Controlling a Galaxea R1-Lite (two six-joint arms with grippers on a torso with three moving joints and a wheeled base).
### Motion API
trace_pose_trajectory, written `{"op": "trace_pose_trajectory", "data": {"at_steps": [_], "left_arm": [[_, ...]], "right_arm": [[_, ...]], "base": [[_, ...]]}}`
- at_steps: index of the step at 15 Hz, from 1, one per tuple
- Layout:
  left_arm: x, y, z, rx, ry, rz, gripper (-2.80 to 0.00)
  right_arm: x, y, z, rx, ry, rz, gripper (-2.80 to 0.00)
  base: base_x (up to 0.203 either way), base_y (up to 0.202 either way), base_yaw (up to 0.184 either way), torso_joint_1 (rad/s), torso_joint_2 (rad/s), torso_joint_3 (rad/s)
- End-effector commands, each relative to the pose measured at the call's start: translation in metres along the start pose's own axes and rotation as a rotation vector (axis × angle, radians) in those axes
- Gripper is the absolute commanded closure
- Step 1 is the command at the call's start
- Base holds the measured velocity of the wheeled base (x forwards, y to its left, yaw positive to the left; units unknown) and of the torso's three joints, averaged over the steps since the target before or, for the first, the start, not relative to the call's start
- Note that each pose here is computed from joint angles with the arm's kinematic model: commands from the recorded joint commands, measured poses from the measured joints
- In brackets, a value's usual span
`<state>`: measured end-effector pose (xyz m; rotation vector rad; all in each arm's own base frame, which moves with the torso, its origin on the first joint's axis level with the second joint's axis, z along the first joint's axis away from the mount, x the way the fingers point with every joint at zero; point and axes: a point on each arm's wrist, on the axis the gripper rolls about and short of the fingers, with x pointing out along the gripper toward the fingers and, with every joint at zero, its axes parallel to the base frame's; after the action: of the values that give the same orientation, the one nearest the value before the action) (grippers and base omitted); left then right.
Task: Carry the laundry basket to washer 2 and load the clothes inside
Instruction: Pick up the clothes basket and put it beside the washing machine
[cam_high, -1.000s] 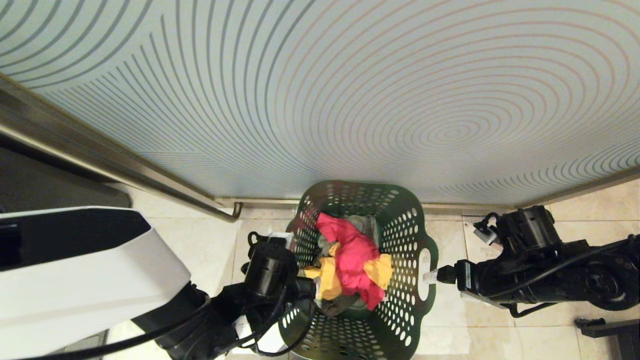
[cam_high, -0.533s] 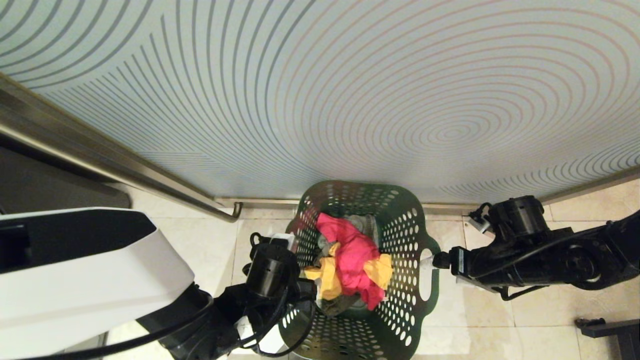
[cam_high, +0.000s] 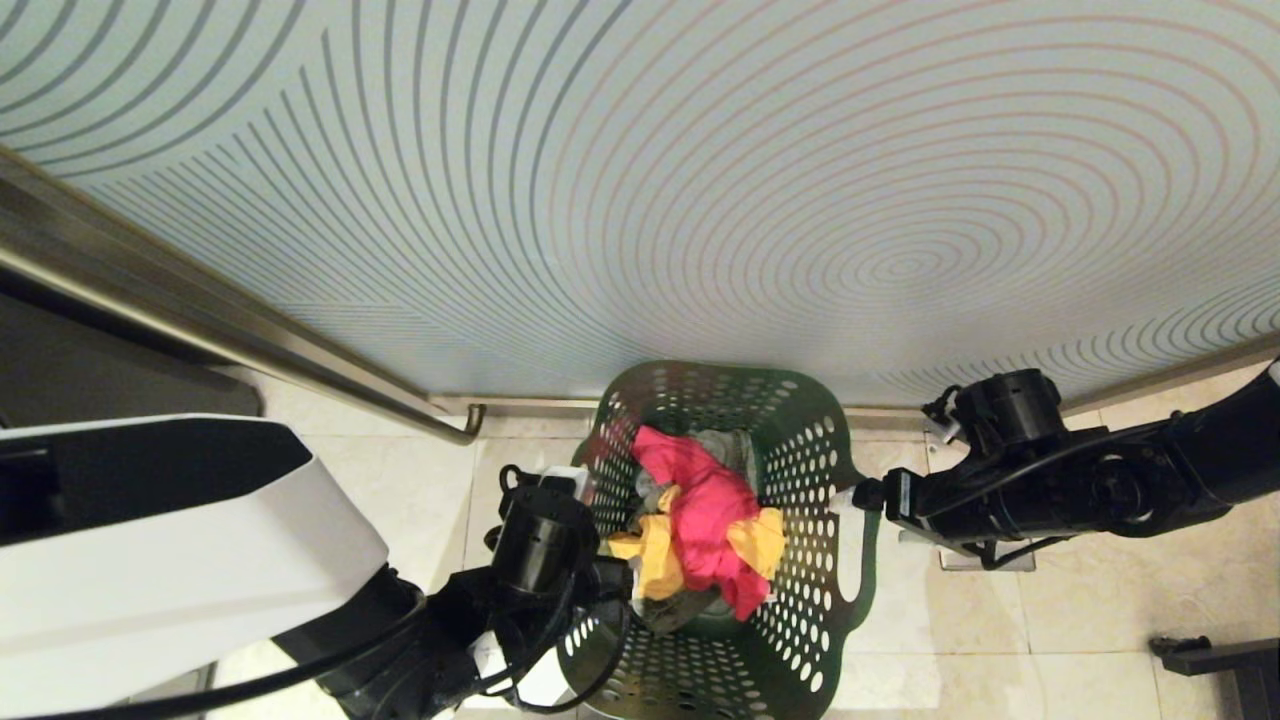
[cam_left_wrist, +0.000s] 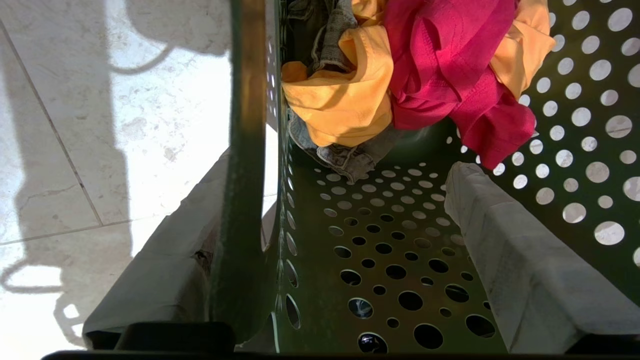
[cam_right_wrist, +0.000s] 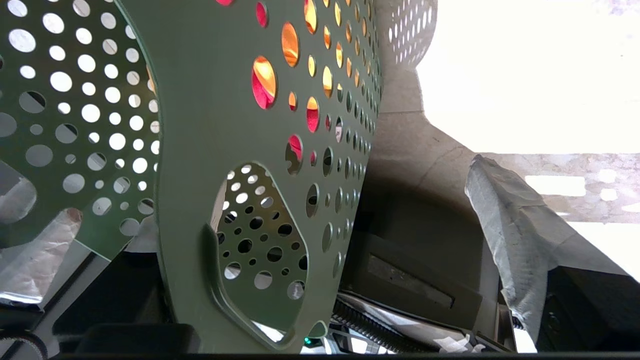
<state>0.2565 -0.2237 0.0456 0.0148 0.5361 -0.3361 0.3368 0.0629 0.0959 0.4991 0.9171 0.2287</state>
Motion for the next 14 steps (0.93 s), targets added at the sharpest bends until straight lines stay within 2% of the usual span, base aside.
{"op": "trace_pose_trajectory", "data": {"at_steps": [1, 4, 11, 14], "left_arm": [[0.0, 0.0, 0.0, -0.004, -0.004, 0.001, -2.8], [0.0, -0.001, 0.001, -0.004, -0.006, -0.001, -2.8], [-0.001, 0.0, 0.001, -0.005, -0.008, 0.0, -2.8], [0.0, 0.0, 0.0, -0.004, -0.005, 0.0, -2.8]], "right_arm": [[0.0, 0.001, 0.001, 0.002, 0.0, 0.003, -2.8], [-0.005, 0.004, -0.003, -0.005, 0.001, 0.012, -2.8], [-0.001, 0.034, -0.012, -0.062, 0.022, 0.072, -2.8], [-0.001, 0.041, -0.007, -0.075, 0.006, 0.091, -2.8]], "base": [[0.0, 0.0, 0.0, 0.0, 0.0, 0.0], [0.0, 0.0, 0.0, 0.0, 0.0, 0.0], [0.0, 0.0, 0.0, 0.0, 0.0, 0.0], [0.0, 0.0, 0.0, 0.0, 0.0, 0.0]]}}
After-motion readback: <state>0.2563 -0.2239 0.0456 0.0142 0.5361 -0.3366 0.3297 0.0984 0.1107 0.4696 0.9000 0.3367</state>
